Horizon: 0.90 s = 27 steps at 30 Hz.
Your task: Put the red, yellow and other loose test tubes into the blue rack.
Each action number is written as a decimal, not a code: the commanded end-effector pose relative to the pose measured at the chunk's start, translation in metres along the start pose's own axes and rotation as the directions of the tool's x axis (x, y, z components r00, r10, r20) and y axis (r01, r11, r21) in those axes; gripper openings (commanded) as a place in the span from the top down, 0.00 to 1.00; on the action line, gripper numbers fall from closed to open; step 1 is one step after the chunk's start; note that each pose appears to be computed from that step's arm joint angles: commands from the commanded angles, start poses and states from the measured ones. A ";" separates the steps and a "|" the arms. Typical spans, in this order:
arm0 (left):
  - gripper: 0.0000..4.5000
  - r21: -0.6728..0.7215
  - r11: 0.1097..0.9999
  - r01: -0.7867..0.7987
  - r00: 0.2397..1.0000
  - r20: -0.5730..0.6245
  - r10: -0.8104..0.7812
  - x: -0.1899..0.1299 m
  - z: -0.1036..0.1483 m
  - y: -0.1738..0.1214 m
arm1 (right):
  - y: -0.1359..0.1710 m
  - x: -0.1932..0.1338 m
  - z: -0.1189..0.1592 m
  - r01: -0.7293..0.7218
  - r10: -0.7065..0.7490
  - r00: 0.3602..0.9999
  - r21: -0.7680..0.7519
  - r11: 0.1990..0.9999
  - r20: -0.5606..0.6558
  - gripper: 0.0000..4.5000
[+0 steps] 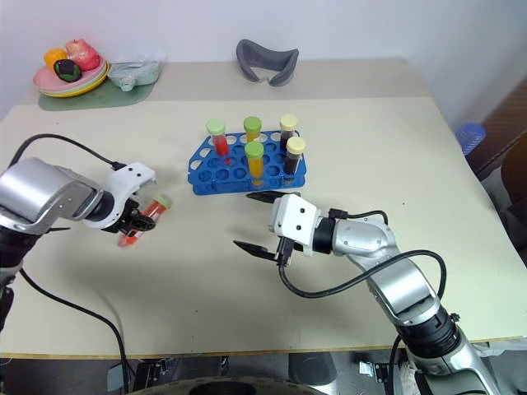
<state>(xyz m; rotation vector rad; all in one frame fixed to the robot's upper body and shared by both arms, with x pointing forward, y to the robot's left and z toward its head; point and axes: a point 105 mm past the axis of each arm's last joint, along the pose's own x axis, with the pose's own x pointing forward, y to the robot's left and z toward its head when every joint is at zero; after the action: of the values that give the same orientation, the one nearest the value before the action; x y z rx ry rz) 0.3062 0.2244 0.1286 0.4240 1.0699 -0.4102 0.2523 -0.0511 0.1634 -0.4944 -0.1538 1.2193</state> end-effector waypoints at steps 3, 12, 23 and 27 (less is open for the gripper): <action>0.78 -0.029 0.999 -0.028 0.999 0.035 0.029 -0.005 0.003 0.008 | 0.003 -0.001 0.009 -0.012 0.013 0.999 -0.024 1.000 0.036 0.04; 0.78 -0.084 0.984 -0.160 0.491 0.858 0.153 -0.112 0.103 0.030 | -0.002 -0.006 0.002 0.037 -0.038 0.999 0.015 0.999 0.031 0.04; 0.78 0.006 0.997 -0.073 0.073 0.997 -0.001 -0.085 0.088 -0.046 | -0.035 -0.033 -0.037 0.318 -0.319 0.947 0.218 0.923 -0.031 0.04; 0.78 0.028 0.998 -0.061 0.022 0.999 -0.027 -0.072 0.095 -0.062 | -0.033 -0.040 -0.048 0.350 -0.344 0.936 0.242 0.905 -0.066 0.04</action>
<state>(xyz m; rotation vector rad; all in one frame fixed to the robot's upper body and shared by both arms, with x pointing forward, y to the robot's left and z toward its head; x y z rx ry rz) 0.3177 0.1370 0.2176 0.0539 -0.3960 -0.5693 0.2854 -0.1068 0.1364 -0.2525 -0.0394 0.8850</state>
